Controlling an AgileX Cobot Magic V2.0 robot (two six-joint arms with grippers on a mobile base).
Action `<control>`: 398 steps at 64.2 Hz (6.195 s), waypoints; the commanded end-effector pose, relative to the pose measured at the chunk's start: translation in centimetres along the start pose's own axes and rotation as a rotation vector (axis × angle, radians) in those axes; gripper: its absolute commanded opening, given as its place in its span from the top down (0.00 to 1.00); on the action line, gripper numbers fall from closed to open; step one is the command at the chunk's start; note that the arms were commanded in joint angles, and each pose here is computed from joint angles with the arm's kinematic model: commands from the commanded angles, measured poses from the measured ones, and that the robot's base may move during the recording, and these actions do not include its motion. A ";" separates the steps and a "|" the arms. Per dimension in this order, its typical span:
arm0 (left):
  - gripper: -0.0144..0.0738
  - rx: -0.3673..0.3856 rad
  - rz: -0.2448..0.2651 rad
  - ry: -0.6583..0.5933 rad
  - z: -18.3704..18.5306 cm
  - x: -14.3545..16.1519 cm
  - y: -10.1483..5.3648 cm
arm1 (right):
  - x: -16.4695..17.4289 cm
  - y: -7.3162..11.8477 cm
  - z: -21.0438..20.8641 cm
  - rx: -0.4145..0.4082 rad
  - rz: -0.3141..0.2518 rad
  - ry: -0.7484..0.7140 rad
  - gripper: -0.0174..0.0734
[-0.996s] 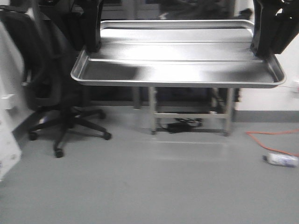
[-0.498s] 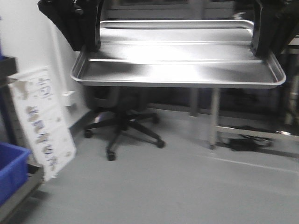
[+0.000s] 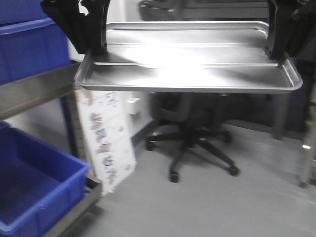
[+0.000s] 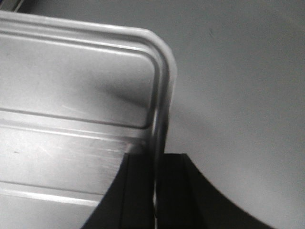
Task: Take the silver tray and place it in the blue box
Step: 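Carry the tray with both grippers to the blue bin rack, then lower the tray with both grippers into the blue bin, then open both grippers and release the tray inside the blue bin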
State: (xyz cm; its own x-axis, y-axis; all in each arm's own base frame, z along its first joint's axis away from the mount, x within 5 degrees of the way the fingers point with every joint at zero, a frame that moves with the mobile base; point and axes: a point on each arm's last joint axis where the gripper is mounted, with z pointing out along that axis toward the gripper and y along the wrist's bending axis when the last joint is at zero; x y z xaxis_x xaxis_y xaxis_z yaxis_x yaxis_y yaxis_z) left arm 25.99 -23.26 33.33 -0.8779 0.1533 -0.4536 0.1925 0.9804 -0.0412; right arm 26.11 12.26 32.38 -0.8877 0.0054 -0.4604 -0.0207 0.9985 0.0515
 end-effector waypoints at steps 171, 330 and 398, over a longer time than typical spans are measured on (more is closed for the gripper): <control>0.96 0.016 0.025 -0.071 -2.5 -0.4 0.4 | -1.0 -0.4 -2.0 -0.009 -0.027 -0.117 0.74; 0.96 0.221 -0.051 -0.643 -2.6 -12.7 -0.5 | -14.4 -1.4 -4.3 0.076 -0.078 -0.482 0.74; 0.45 0.195 -0.055 -0.544 5.8 -13.5 -1.1 | -15.6 -0.9 4.0 0.109 -0.103 -0.357 0.12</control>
State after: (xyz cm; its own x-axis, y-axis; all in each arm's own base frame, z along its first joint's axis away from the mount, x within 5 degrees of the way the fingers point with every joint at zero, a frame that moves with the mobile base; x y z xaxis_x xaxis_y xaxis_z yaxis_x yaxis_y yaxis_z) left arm 41.06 -27.15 29.35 -0.6640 0.0206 -0.7474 0.2151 0.9626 -0.1645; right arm 42.68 11.82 31.58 -0.7702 -0.0929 -0.6310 -0.0255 0.9930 -0.1151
